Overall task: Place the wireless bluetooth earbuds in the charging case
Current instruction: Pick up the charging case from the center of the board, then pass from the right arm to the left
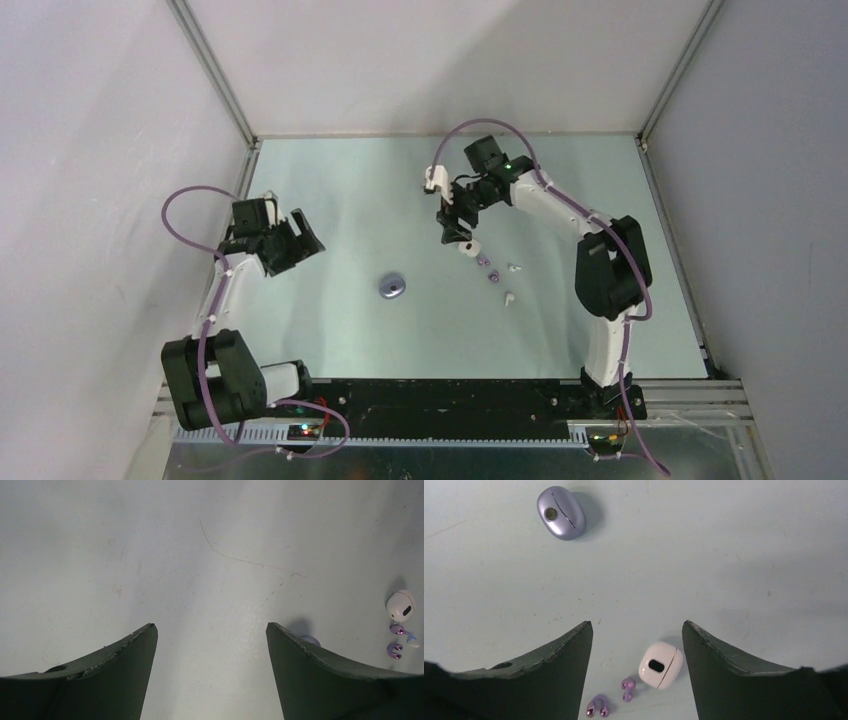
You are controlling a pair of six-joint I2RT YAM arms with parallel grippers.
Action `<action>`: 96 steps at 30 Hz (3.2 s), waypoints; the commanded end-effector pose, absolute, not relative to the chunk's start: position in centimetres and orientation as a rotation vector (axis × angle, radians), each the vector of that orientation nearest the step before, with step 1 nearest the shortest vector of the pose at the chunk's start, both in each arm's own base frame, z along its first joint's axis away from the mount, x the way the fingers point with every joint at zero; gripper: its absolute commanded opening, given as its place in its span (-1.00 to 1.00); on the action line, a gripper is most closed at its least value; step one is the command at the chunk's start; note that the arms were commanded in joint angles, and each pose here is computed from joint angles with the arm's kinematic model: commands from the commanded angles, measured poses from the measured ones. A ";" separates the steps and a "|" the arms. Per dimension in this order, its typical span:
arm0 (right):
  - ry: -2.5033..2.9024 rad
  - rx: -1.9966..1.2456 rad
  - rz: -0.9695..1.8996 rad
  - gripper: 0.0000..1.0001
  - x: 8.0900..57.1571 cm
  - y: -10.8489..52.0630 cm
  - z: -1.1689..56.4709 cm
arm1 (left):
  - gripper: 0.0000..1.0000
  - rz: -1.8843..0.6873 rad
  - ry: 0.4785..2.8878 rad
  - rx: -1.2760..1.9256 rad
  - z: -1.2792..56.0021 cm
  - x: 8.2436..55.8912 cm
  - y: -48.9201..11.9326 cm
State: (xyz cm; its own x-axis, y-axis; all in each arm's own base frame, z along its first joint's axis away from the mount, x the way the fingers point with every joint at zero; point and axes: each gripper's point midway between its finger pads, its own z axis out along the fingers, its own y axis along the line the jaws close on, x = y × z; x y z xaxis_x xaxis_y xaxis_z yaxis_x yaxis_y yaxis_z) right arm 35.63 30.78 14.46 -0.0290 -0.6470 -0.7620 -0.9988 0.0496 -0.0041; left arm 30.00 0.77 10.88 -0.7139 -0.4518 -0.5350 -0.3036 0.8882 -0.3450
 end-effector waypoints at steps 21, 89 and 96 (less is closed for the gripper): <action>1.043 -2.112 0.850 0.75 30.3 41.6 9.2 | 0.85 -0.259 2.438 -0.534 11.6 30.0 1.5; 1.049 -1.418 0.331 -0.23 36.5 34.1 33.2 | 0.65 -1.048 1.793 0.527 31.2 37.5 -17.3; 0.881 -1.332 0.154 -0.22 37.5 33.7 37.3 | 0.42 -1.157 1.661 0.695 34.4 36.4 -21.6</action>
